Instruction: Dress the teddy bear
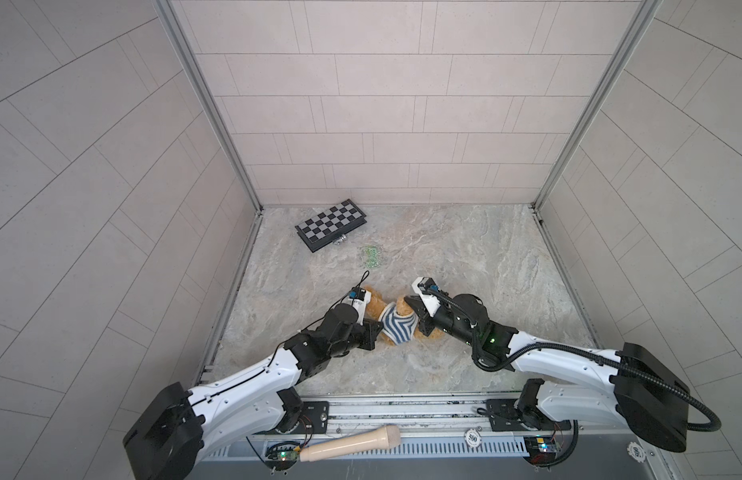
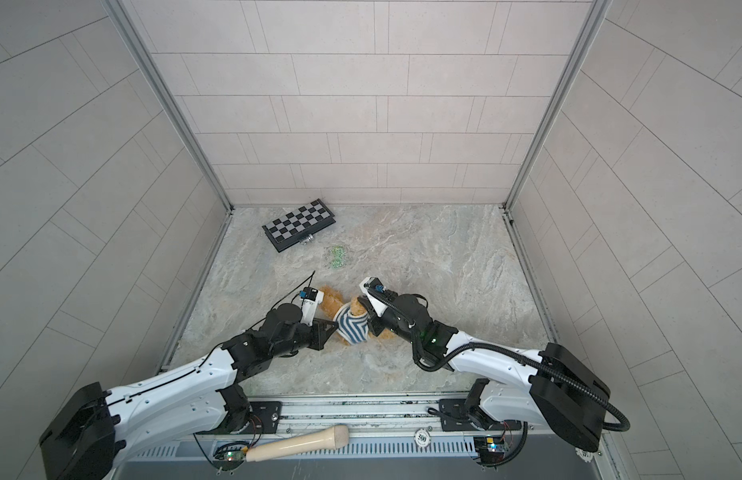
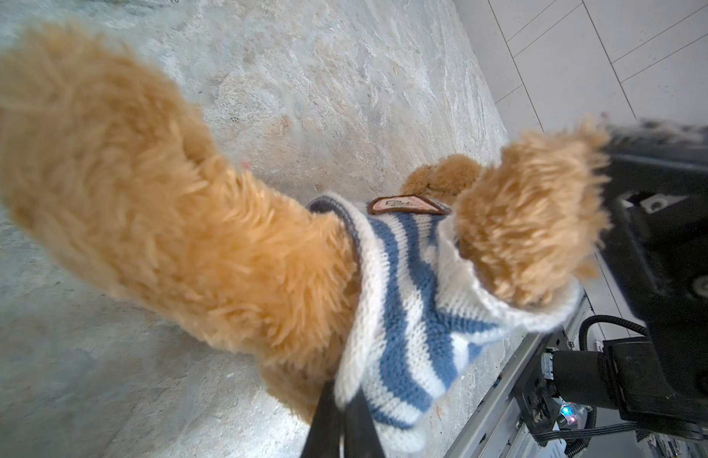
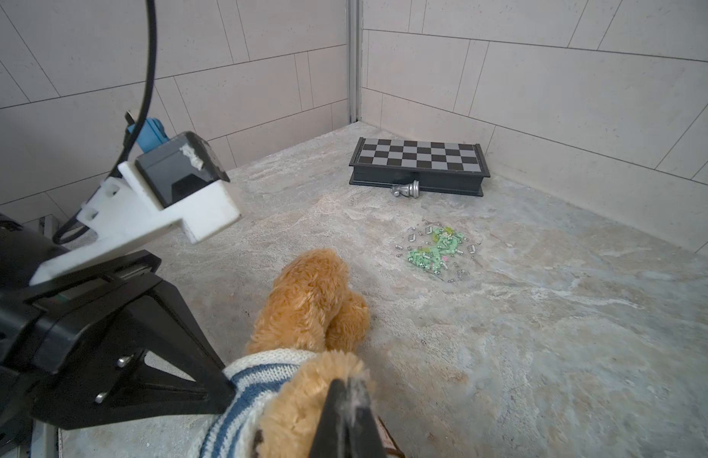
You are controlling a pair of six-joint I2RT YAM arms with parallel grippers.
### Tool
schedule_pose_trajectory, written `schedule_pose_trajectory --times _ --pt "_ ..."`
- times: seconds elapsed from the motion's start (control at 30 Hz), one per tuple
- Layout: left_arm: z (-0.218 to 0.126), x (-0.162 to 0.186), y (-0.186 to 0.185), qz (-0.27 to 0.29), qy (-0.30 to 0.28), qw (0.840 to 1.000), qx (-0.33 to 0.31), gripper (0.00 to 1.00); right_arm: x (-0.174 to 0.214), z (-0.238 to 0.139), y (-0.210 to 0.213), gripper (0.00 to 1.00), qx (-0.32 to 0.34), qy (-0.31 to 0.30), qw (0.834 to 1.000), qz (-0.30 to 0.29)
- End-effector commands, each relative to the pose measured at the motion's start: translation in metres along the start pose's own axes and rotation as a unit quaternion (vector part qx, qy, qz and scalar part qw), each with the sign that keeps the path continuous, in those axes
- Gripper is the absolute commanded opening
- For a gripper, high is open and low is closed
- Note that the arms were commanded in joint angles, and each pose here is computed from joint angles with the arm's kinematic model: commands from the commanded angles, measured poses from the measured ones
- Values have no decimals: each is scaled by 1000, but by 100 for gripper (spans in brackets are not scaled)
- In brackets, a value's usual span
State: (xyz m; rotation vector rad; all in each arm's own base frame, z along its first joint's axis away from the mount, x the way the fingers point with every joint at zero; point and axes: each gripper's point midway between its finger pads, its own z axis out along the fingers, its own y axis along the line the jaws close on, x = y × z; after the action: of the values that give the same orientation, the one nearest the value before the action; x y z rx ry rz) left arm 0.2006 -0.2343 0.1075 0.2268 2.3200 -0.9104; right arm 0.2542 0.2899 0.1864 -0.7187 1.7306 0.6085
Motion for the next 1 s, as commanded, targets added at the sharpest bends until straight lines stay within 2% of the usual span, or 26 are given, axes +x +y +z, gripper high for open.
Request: schedule_pose_trajectory --times 0.0,0.17,0.3,0.37,0.5,0.63,0.8,0.97 --pt "-2 -4 -5 5 -10 1000 10 0 3 -4 0 0 -6 3 1000 -1" --pt "-12 -1 8 15 -7 1000 -27 12 -1 -8 34 0 -104 -10 994 -28" --pt "-26 -6 12 24 -17 998 -47 27 12 -3 35 0 -112 12 993 -38" --pt "-34 -11 11 30 -23 998 -54 31 15 -4 41 0 -134 13 990 -38" --pt "-41 -24 1 42 -32 997 -49 28 19 -10 50 0 -165 8 986 -35" --pt "-38 -41 -19 53 -38 998 -23 27 33 -12 48 0 -159 29 986 -34" --pt "-15 -50 -35 64 -19 998 -5 22 40 -21 44 0 -150 33 988 -34" --pt "14 -33 -37 60 19 998 3 15 41 -29 36 0 -125 33 991 -38"
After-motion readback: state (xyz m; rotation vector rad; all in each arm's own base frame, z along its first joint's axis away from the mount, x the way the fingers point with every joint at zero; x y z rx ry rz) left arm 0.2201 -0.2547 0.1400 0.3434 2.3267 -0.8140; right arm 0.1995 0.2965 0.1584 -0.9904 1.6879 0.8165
